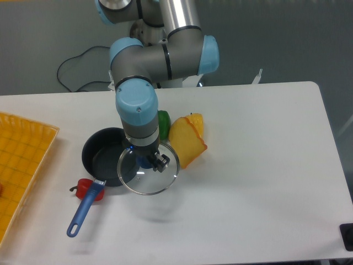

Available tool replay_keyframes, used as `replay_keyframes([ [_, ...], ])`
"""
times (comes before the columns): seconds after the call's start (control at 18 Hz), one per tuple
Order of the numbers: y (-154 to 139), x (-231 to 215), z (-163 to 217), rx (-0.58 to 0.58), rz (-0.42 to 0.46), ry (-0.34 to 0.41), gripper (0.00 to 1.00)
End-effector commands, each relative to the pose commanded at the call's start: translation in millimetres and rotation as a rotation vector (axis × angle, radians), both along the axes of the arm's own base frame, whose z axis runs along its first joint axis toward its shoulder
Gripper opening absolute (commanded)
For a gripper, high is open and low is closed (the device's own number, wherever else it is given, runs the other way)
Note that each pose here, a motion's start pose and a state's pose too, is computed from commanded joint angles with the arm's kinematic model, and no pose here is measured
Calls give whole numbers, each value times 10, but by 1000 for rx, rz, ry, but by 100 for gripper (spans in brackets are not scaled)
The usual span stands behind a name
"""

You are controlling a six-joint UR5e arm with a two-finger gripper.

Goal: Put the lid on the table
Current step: 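Lift the glass lid off the pan and move it beside the pan, then lower the glass lid onto the table beside the pan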

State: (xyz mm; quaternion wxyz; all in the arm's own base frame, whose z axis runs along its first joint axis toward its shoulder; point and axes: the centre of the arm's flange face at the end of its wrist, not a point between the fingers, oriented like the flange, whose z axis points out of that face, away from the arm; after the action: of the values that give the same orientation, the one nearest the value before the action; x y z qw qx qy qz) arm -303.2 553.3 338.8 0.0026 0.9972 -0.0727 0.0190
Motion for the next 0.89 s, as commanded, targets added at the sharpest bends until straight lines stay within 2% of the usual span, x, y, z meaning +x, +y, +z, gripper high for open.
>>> replay_keyframes([
  [0.5,-69,-188,-148,-33,159,-1,56],
  [0.72,-96,-250,-203,-43,280,-7,56],
  [0.89,-75,-301,-183,-22,331,2,56],
])
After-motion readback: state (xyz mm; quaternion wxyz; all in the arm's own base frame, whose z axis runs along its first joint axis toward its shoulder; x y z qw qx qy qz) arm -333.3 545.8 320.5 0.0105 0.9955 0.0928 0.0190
